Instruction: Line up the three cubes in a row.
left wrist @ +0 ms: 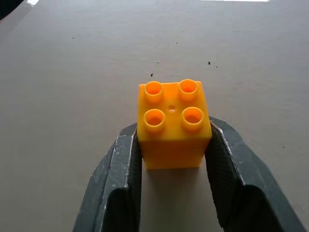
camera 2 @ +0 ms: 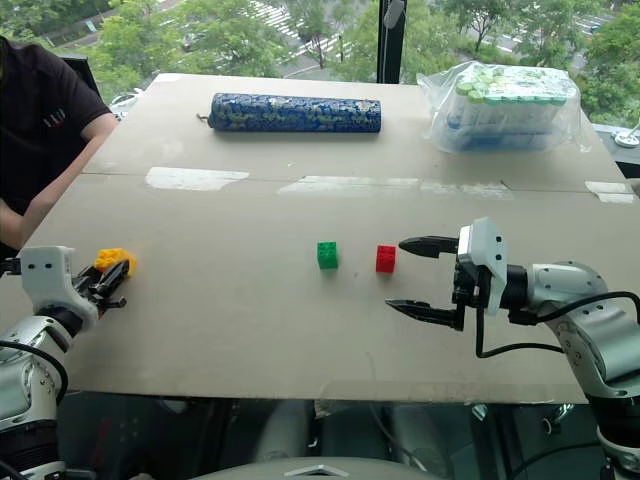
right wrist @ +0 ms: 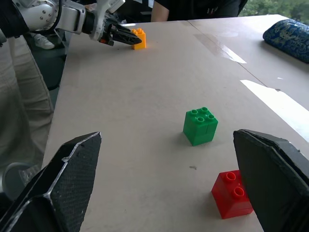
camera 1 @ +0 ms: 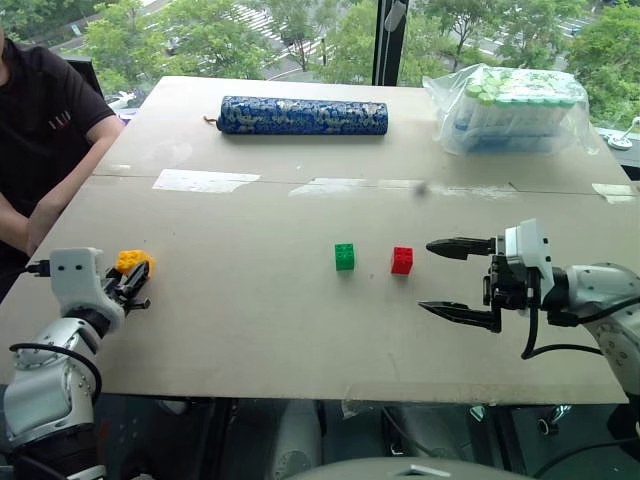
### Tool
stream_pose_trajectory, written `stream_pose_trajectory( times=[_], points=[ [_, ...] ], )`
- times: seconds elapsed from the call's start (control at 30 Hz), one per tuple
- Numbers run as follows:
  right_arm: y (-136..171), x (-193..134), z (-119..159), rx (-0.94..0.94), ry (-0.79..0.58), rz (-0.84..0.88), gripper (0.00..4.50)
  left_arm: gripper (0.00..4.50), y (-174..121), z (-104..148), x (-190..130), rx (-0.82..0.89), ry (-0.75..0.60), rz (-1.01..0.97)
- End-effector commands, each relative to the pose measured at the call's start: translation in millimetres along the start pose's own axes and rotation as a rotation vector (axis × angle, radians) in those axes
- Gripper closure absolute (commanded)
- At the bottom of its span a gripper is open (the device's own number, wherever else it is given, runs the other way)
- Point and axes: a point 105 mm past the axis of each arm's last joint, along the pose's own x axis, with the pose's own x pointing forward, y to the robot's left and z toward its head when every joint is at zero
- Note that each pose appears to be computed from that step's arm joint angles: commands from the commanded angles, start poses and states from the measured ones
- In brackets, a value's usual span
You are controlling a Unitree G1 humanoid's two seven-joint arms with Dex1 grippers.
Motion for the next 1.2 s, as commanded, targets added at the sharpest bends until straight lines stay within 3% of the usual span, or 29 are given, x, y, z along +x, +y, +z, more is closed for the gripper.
stream_pose_trajectory(
  times=[0.03, 0.1, 0.17, 0.27, 0.4, 0.67, 1.2],
  points=[
    [3, -6, 10, -0.033, -0.009, -0.029, 0.0, 3.27, -26, 39, 2, 0.033, -0.143, -0.218],
    [4, -7, 9, -0.029, -0.003, -0.04, 0.0, 3.27, -50, 46, 4, 0.055, -0.152, -0.381],
    [5, -10, 7, -0.026, 0.006, -0.058, 0.0, 3.27, -87, 51, 8, 0.201, -0.179, -0.609],
    [7, -17, 6, -0.02, 0.019, -0.085, 0.0, 3.27, -132, 48, 2, 0.303, -0.108, -1.027],
    [8, -24, 6, -0.024, 0.035, -0.128, 0.0, 3.27, -149, 43, 12, 0.464, -0.031, -1.285],
    [18, -33, 8, -0.018, 0.055, -0.197, 0.0, 3.27, -155, 45, 39, 0.63, 0.008, -1.381],
    [22, -39, 8, -0.015, 0.076, -0.238, 0.0, 3.27, -170, 42, 49, 0.682, -0.014, -1.418]
  ],
)
